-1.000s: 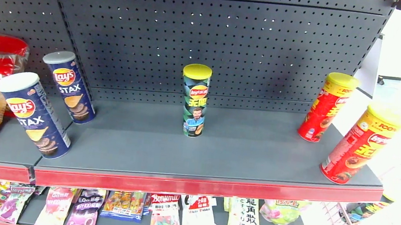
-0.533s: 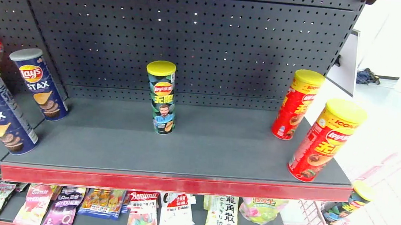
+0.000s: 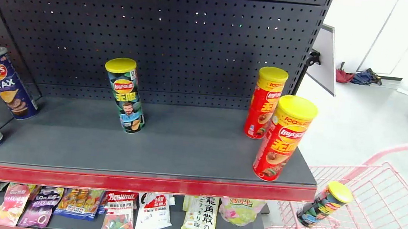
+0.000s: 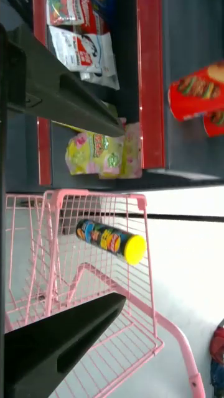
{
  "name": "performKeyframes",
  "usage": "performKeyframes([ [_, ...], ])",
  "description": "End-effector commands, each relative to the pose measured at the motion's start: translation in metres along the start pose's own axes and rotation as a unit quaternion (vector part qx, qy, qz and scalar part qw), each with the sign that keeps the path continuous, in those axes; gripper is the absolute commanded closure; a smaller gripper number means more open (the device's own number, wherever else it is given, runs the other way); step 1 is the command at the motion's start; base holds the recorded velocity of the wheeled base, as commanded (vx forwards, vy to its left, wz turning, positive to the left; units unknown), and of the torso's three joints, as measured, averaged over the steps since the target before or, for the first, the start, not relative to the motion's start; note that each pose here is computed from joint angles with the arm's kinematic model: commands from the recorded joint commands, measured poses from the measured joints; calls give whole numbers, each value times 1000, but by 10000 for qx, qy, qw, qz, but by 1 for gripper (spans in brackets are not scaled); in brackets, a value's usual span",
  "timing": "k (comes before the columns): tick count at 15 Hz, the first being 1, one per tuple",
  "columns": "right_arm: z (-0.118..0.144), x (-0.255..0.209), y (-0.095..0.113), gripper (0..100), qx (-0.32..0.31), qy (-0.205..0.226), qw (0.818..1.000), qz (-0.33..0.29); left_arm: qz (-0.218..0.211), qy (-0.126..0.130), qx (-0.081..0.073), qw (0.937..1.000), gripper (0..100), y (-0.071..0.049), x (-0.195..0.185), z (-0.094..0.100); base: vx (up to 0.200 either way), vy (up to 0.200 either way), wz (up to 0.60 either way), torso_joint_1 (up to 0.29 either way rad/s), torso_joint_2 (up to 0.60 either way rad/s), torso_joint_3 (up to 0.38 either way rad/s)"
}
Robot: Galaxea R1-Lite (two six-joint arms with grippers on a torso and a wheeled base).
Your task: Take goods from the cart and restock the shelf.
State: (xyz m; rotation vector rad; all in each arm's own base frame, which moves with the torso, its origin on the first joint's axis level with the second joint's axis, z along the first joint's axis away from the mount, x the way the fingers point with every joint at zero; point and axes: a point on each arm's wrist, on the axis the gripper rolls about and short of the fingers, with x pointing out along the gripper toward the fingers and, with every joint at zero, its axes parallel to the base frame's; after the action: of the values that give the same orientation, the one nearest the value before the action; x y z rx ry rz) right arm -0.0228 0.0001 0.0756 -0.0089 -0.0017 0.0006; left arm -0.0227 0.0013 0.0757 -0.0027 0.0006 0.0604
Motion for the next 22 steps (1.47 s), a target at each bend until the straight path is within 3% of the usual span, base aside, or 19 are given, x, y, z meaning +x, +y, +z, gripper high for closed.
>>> performKeyframes([
  [1,0,0,0,0,-1,1,10000,4,5,-3,-2,10000,0,0,0,0,0,0,0,0,0,0],
  [4,0,0,0,0,-9,1,10000,4,5,-3,-2,10000,0,0,0,0,0,0,0,0,0,0],
  [14,0,0,0,0,-1,1,10000,4,5,-3,-9,10000,0,0,0,0,0,0,-600,3,1,4],
  [22,0,0,0,0,-9,1,10000,-49,5,-3,-9,10000,0,0,0,0,0,0,0,0,0,0],
])
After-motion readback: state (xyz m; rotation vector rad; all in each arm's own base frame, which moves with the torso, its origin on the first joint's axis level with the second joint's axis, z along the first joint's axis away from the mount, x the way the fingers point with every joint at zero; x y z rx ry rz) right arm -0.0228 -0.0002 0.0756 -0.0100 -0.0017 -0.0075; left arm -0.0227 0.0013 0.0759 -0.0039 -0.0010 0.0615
